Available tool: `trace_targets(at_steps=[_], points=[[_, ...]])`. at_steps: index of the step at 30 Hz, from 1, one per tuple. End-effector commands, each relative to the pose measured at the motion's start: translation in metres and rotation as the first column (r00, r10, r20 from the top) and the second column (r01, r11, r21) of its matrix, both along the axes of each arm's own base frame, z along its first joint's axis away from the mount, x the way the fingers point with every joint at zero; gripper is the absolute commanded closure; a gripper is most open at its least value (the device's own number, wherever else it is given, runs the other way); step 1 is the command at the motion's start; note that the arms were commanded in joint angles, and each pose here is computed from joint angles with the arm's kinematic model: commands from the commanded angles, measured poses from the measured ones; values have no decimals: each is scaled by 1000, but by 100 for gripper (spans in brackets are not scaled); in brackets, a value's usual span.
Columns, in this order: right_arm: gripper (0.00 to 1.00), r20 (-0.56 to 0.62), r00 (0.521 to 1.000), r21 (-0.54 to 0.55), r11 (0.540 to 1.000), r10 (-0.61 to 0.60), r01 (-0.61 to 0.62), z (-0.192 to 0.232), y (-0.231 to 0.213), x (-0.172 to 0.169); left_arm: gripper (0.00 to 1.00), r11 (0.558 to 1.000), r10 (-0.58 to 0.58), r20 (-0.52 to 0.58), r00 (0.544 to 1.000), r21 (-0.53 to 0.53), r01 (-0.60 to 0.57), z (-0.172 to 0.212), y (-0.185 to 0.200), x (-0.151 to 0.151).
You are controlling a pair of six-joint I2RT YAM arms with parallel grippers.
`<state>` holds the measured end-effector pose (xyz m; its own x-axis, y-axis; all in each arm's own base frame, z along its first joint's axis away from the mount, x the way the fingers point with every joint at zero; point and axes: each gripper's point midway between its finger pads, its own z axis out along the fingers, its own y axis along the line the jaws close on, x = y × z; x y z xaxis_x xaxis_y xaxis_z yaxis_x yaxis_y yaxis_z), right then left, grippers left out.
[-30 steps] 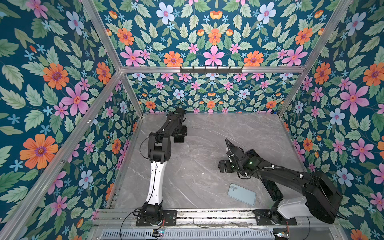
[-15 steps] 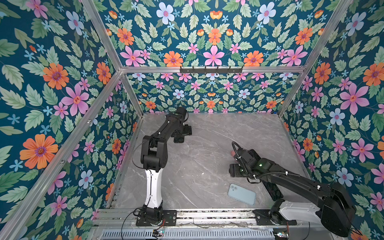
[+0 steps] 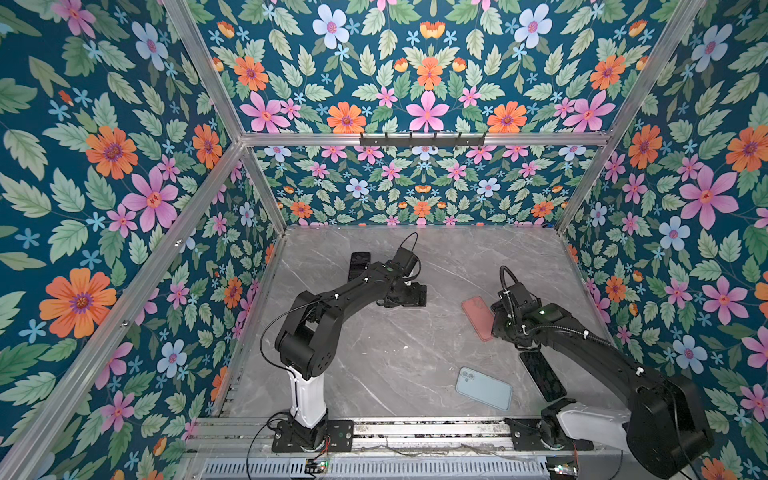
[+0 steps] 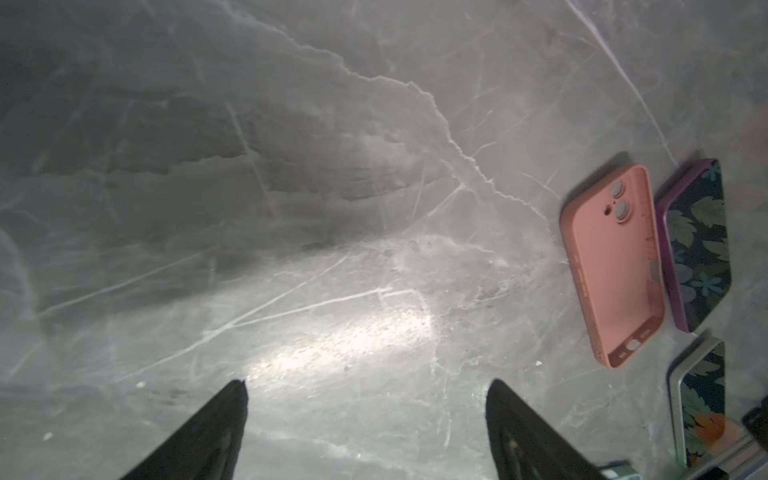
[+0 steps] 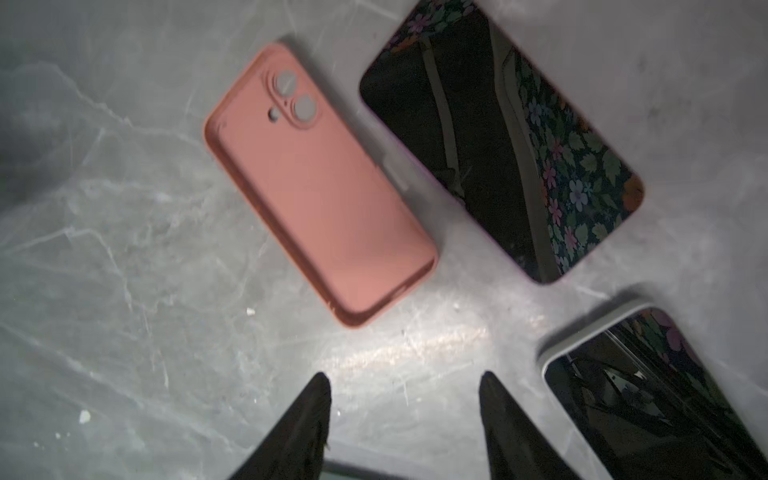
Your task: Put the phone into the phone case
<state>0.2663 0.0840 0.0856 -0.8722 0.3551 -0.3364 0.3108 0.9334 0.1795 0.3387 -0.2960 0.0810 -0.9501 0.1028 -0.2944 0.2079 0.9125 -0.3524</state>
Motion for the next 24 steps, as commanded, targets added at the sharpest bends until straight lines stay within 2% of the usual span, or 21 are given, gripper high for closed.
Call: trace_targets(at_steps=[1, 4, 8, 11, 16, 24], points=[[44, 14, 1000, -22, 1000, 10, -10, 3, -10, 23, 9, 988, -49, -1, 999, -145, 48, 12, -42, -6], [44, -3, 999, -75, 996, -39, 38, -4, -37, 41, 10, 975, -101, -16, 995, -199, 96, 14, -72, -18], [18, -85, 995, -102, 994, -43, 35, -17, -54, 56, 11, 956, -179, -46, 983, -243, 163, 11, -111, -36], [11, -137, 990, -139, 990, -43, 24, -25, -59, 59, 11, 950, -208, -55, 977, -248, 188, 5, -132, -43], [6, -187, 982, -135, 990, 21, -47, -37, -58, 51, 13, 953, -239, -91, 967, -213, 215, -13, -153, -44], [5, -251, 966, -126, 987, 65, -99, -55, -58, 36, 20, 962, -243, -148, 959, -164, 218, -47, -162, -45]])
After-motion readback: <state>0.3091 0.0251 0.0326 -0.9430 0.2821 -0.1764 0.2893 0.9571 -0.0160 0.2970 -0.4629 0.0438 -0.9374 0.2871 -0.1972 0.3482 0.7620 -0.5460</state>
